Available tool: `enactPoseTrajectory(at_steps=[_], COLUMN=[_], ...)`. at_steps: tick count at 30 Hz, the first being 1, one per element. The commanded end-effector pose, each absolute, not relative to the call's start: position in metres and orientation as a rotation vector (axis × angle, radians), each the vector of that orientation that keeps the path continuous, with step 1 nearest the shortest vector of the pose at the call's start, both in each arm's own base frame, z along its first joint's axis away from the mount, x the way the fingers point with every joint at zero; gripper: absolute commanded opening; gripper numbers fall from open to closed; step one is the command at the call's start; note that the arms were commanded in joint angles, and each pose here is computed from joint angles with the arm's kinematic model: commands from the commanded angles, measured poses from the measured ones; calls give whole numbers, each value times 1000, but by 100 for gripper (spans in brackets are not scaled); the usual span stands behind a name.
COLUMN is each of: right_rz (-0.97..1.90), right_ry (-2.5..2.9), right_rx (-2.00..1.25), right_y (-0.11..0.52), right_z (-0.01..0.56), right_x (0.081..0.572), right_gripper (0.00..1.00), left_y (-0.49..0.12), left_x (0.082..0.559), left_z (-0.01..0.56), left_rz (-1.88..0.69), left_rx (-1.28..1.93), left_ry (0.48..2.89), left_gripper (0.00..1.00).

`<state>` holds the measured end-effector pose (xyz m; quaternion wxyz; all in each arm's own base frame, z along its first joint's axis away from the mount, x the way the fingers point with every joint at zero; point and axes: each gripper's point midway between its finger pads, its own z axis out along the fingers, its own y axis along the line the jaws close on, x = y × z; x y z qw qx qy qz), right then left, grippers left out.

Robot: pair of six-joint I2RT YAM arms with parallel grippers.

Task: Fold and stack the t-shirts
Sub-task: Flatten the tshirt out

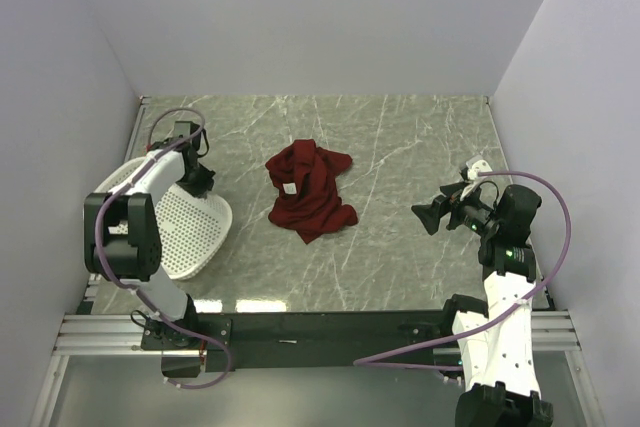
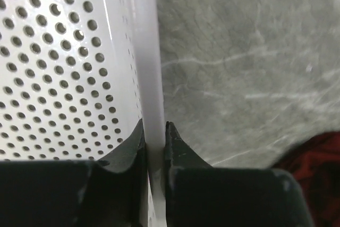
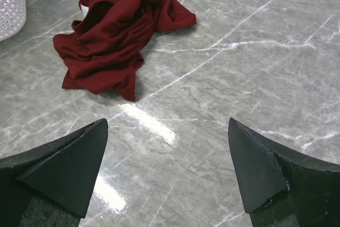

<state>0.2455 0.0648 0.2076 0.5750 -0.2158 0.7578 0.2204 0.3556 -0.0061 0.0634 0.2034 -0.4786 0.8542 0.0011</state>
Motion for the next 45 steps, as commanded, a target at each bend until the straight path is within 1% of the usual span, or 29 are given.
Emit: enactPoseTrajectory(at_steps=[1, 3, 4, 6, 7, 9, 10, 12, 14, 15, 16, 17, 19, 20, 22, 23, 24, 25, 27, 29, 30, 34, 38, 40, 45], right_rz=[493, 496, 494, 492, 490, 488, 487, 489, 497, 503, 511, 512, 519, 520, 521, 523, 520, 522, 525, 534, 541, 564, 587, 592, 588], right_ry=[1733, 1736, 1735, 1737, 1736, 1739, 1741, 1743, 1748, 1748, 1755, 1756, 1764, 1766, 1771, 1774, 1771, 1770, 1772, 1770, 1776, 1784, 1792, 1799, 1801], right_rx=[-537, -535, -537, -535, -535, -532, -531, -530, -530, -532, -530, -530, -528, -527, -524, -524, -523, -524, -524, -529, -529, -534, -539, -539, -540], right_y=[65, 65, 65, 64, 64, 63, 63, 63, 64, 64, 64, 64, 64, 64, 64, 64, 64, 64, 64, 66, 66, 68, 70, 70, 69], right_z=[223, 223, 222, 222, 222, 222, 222, 221, 219, 219, 217, 217, 215, 214, 213, 213, 214, 214, 214, 215, 213, 214, 214, 213, 213], right_x=[248, 248, 249, 249, 249, 249, 250, 250, 250, 250, 250, 250, 251, 251, 251, 251, 252, 252, 251, 250, 250, 250, 249, 249, 249], right_gripper=[100, 100, 100, 100, 100, 100, 100, 100, 100, 100, 100, 100, 100, 100, 100, 100, 100, 100, 100, 100, 100, 100, 99, 99, 99], left_y=[-15, -17, -21, -25, -27, -32, -31, -25, -21, -19, -18, -20, -13, -10, 2, 7, 11, 19, 30, 31, 42, 51, 63, 64, 70], left_x=[381, 388, 389, 397, 399, 408, 407, 418, 426, 431, 434, 437, 452, 457, 476, 482, 494, 499, 511, 521, 524, 537, 554, 555, 562], left_z=[85, 97, 101, 110, 112, 118, 111, 118, 113, 120, 119, 110, 115, 103, 111, 100, 108, 98, 101, 92, 90, 79, 88, 76, 67], left_rz=[-102, -122, -145, -165, -162, -175, -138, -71, -20, 6, 27, 15, 77, 94, 167, 183, 200, 229, 277, 275, 273, 300, 322, 307, 303], left_rx=[-915, -788, -648, -519, -387, -279, -147, -65, 76, 142, 268, 334, 384, 414, 430, 432, 417, 398, 384, 369, 327, 295, 187, 158, 67], left_ry=[2406, 2387, 2413, 2401, 2417, 2421, 2459, 2450, 2464, 2453, 2450, 2464, 2450, 2474, 2450, 2472, 2448, 2470, 2456, 2461, 2466, 2479, 2452, 2486, 2511], left_gripper=[0, 0, 0, 0, 0, 0, 0, 0, 0, 0, 0, 0, 0, 0, 0, 0, 0, 0, 0, 0, 0, 0, 2, 1, 1])
